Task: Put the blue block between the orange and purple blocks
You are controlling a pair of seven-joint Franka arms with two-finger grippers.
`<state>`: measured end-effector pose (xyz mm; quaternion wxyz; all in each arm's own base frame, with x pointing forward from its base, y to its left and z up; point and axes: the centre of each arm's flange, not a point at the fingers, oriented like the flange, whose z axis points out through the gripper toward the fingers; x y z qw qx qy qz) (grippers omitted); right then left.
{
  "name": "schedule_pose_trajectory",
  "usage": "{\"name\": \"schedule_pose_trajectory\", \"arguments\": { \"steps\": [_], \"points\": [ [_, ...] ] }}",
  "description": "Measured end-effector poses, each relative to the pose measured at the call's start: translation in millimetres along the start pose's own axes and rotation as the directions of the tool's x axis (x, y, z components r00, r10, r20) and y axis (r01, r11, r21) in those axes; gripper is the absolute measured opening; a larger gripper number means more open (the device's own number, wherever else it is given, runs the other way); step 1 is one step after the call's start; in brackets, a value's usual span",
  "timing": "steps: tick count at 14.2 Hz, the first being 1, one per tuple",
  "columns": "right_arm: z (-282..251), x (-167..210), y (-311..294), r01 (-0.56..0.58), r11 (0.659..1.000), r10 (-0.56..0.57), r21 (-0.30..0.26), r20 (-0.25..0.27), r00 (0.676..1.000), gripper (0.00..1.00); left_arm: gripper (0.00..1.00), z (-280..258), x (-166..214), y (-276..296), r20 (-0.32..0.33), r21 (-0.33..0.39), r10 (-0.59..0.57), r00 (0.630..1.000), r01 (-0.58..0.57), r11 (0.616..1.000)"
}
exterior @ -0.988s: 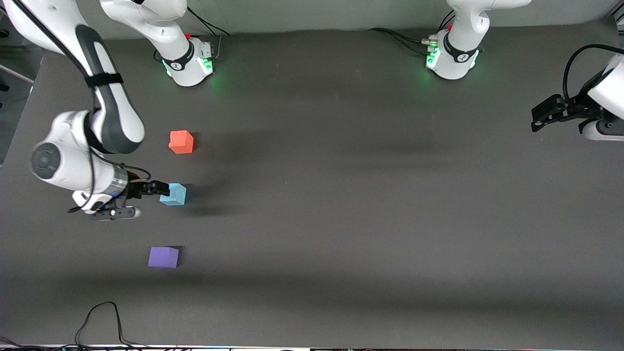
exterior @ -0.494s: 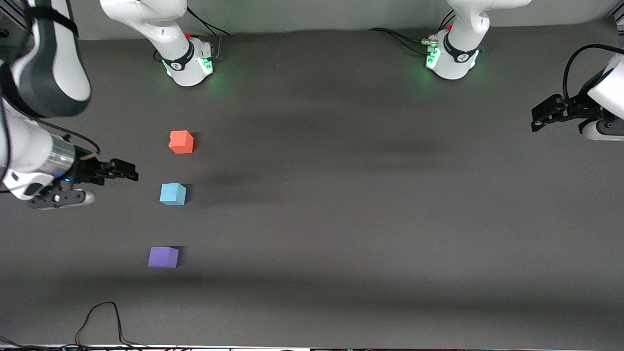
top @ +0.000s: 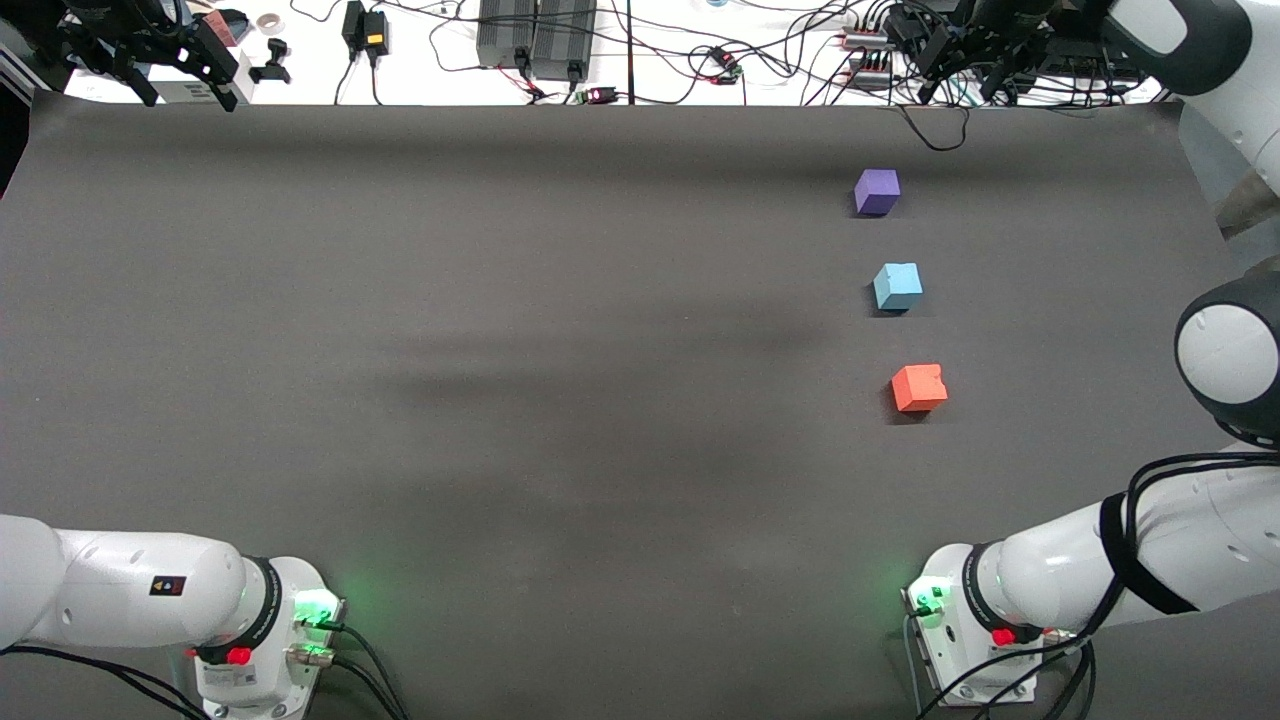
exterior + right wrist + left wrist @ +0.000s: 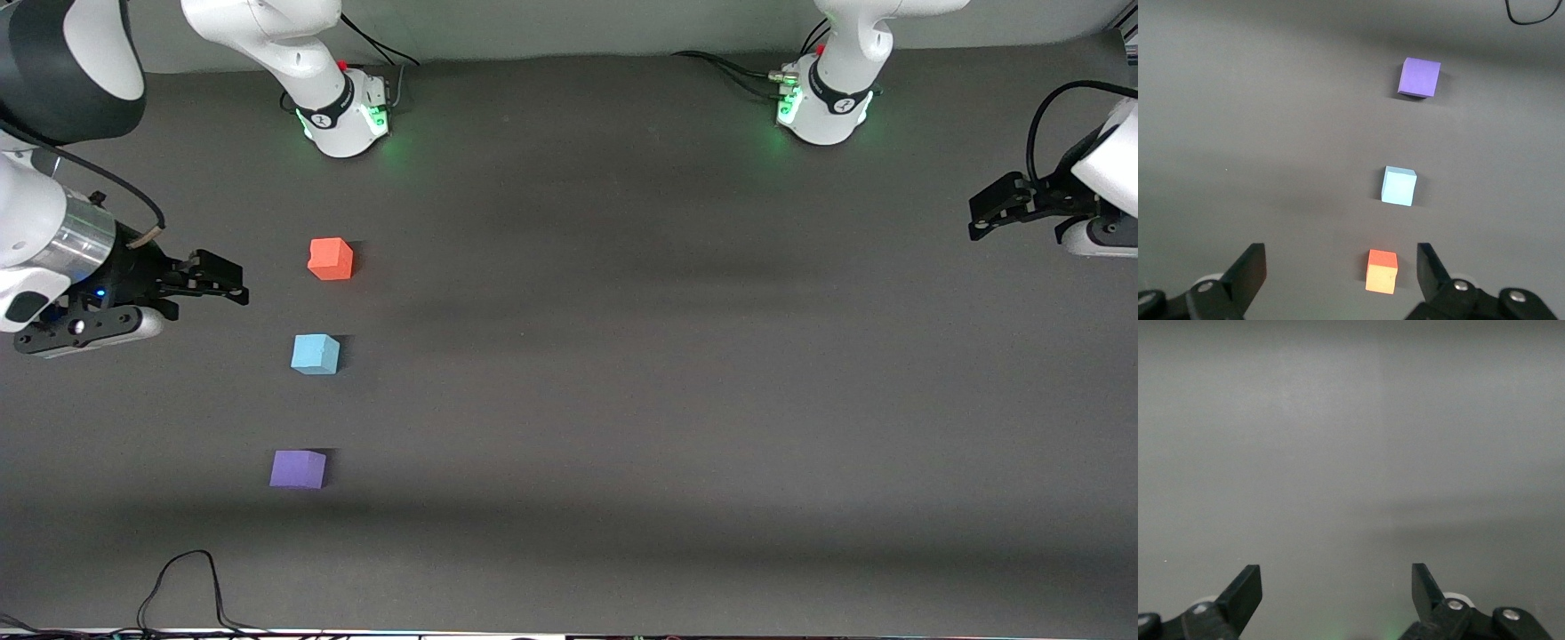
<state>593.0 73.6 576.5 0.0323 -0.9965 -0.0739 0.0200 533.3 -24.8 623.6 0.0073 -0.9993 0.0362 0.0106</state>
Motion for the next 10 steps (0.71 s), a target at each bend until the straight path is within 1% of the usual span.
{"name": "schedule_pose_trajectory", "arguments": {
  "steps": [10],
  "points": [
    [0.5,-1.0,12.3,-0.024,1.0,0.024,-0.007,0.006,1.0,1.0,1.0,0.0,0.0,0.2,0.0,0.0,0.0,1.0,0.0,1.0]
  ]
}}
